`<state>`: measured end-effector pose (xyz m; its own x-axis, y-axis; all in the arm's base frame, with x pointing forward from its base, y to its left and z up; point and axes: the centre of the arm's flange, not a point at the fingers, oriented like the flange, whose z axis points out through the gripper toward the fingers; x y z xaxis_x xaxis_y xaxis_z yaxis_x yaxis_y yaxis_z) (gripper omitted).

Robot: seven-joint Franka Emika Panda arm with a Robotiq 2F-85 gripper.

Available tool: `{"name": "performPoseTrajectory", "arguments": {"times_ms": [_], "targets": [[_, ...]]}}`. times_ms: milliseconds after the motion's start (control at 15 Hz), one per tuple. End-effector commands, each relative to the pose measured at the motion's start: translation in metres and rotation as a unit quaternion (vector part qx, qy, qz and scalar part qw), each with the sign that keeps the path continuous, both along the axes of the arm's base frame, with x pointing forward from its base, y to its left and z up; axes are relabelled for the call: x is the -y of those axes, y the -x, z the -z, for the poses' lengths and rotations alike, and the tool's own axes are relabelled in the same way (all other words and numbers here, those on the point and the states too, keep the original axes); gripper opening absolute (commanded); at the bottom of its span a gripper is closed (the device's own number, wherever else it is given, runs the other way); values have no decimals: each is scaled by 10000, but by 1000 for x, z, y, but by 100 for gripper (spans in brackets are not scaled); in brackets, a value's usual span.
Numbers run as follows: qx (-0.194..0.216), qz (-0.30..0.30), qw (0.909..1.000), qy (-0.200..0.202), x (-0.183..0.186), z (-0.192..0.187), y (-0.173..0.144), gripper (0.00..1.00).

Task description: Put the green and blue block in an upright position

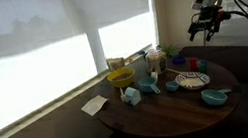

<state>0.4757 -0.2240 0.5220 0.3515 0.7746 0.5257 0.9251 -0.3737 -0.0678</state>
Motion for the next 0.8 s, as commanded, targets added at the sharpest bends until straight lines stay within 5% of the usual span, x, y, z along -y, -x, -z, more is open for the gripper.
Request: {"name": "performPoseTrajectory", "arguments": {"times_ms": [0, 267, 733], "targets": [[45, 35, 9949, 1003, -26, -19, -18, 100], [204, 150, 9812, 1914, -40, -22, -32, 100], [215, 80, 9825, 1848, -35, -21, -39, 100]]}}
